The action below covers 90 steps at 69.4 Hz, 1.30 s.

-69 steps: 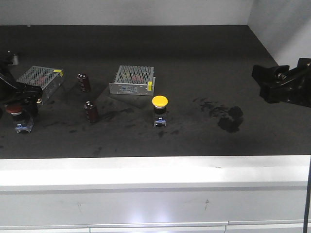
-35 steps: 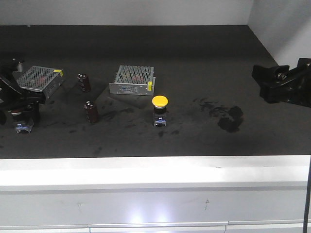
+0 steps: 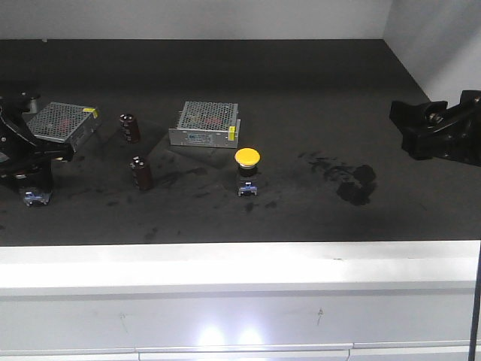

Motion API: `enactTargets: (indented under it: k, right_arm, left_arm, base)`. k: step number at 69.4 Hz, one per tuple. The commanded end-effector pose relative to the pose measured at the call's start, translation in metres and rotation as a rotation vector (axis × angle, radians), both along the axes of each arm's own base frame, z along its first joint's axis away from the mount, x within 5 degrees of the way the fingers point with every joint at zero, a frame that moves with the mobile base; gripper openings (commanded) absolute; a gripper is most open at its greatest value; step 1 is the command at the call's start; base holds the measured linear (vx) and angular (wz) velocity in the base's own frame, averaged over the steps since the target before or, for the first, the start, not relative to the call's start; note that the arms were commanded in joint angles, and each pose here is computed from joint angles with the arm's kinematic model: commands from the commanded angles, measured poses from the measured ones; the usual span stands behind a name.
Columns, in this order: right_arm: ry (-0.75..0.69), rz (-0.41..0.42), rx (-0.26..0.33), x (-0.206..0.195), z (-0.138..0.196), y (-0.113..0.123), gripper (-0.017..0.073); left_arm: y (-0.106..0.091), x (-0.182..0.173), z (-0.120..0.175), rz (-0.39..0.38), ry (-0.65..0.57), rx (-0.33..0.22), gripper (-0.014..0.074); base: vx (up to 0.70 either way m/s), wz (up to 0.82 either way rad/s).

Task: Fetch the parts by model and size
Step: 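Close the left gripper on the red button's blue base and lift, then move the right gripper over the yellow-capped push button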

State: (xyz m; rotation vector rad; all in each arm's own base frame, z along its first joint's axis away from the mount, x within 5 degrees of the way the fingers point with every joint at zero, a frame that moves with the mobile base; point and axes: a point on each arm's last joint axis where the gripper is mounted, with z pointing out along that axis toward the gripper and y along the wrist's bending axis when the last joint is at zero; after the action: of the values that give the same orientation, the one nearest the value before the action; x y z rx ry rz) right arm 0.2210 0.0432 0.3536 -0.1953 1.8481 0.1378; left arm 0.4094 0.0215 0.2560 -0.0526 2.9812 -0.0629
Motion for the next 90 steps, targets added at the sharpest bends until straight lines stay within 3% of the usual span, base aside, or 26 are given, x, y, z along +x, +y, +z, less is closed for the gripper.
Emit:
enactTargets:
  k: [1, 4, 22, 41, 51, 80, 90]
  right_arm:
    - [-0.107, -0.003, 0.012, 0.000, 0.018, 0.000, 0.0591]
    - [-0.107, -0.003, 0.012, 0.000, 0.018, 0.000, 0.0591]
    - [-0.100, -0.003, 0.011, 0.000, 0.018, 0.000, 0.0591]
    - [-0.100, -0.003, 0.011, 0.000, 0.018, 0.000, 0.0591]
    - [-0.102, -0.003, 0.012, 0.000, 0.018, 0.000, 0.0591]
    - [-0.103, -0.003, 0.010, 0.000, 0.018, 0.000, 0.0591]
    - [-0.103, -0.003, 0.010, 0.000, 0.018, 0.000, 0.0591]
  left_arm:
    - [-0.002, -0.006, 0.028, 0.011, -0.074, -0.012, 0.0041]
    - [-0.002, -0.006, 0.028, 0.009, -0.075, -0.008, -0.0009]
    - [-0.001, -0.011, 0.041, -0.010, -0.113, 0.011, -0.0008]
    - [0.003, -0.036, 0.113, -0.015, -0.418, 0.102, -0.0007]
    - [0.002, -0.059, 0.143, -0.011, -0.554, 0.112, -0.0007]
    - [-0.005, -0.164, 0.148, -0.005, -0.909, 0.135, -0.0007]
    - [-0.008, -0.205, 0.138, -0.009, -0.971, 0.143, -0.0007]
  base:
    - [0.00, 0.00]
    - [0.00, 0.00]
    - [0.00, 0.00]
    - [0.00, 0.00]
    - [0.00, 0.00]
    - [0.00, 0.00]
    - [0.00, 0.00]
